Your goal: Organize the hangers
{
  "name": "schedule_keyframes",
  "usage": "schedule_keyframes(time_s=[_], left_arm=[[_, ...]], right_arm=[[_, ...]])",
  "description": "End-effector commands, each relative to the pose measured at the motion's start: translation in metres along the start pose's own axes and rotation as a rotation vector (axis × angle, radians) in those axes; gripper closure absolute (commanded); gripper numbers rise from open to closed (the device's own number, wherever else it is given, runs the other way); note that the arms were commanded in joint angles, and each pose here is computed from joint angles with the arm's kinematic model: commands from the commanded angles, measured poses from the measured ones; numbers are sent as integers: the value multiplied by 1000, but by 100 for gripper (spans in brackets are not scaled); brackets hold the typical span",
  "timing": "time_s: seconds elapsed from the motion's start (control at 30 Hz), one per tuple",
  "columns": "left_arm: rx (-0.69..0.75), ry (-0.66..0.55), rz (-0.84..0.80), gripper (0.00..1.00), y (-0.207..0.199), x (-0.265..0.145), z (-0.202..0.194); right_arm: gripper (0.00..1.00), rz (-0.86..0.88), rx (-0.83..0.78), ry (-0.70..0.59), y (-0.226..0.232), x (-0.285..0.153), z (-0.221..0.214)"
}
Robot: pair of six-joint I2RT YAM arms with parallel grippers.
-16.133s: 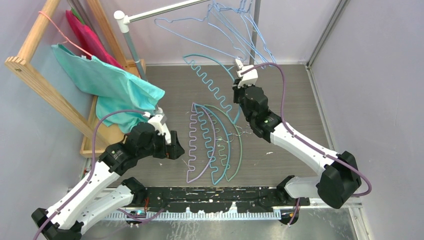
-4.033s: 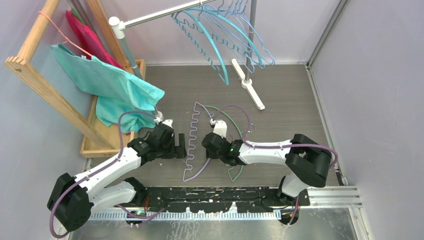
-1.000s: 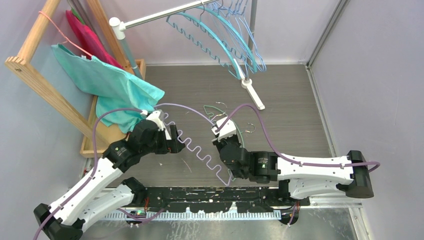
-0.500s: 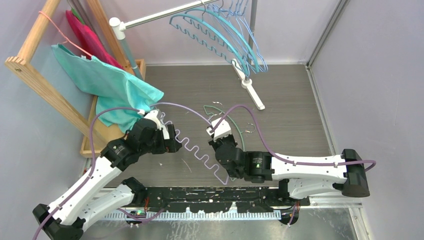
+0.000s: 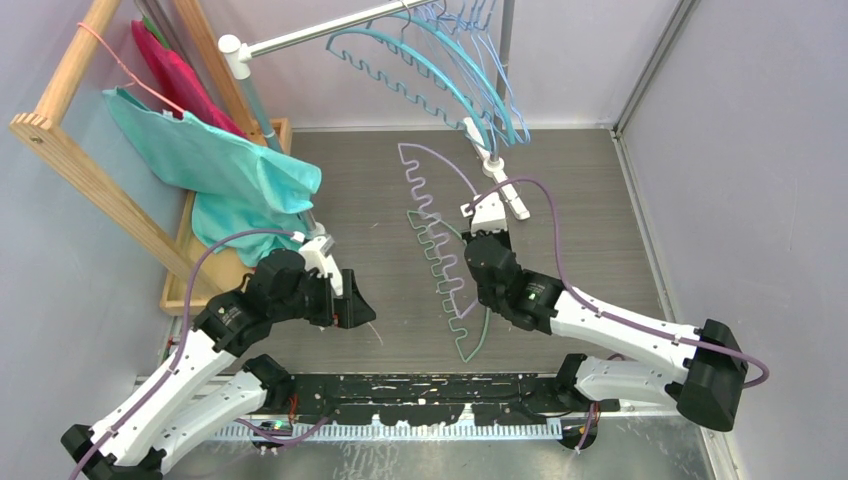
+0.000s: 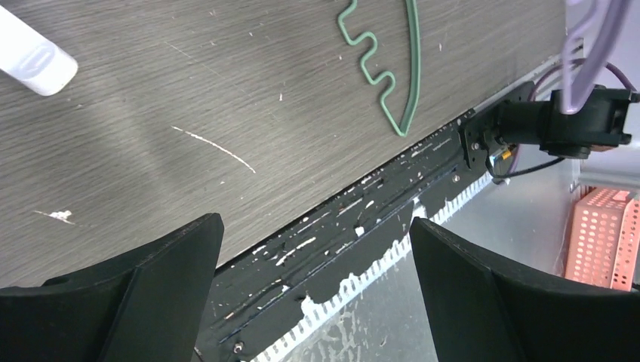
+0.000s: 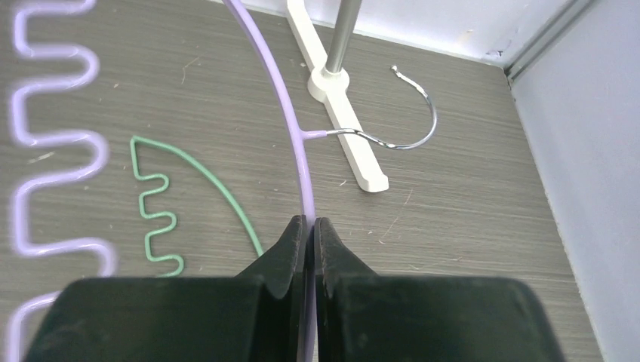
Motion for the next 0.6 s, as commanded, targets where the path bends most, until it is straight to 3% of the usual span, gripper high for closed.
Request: schedule_keyframes(time_s=[0.0, 0.37, 0.57], left_arm=[[49, 30, -80, 2, -6, -3, -2], [13, 18, -40, 2, -9, 1, 5], [8, 20, -19, 2, -9, 0, 6]], right_arm=[[99, 35, 77, -58, 7, -1, 12], [99, 147, 85, -12, 26, -3, 3], [99, 207, -15, -85, 58, -40, 32]])
Point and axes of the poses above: each gripper's point midway between its finger pads, its own x axis out along the fingers, its own y axis along the line the jaws close on, z = x × y, the point moved 9 cm from there along -x, back along the fingers, and after that the axes turned 9 degrees about -x, right-handed, at the moved point
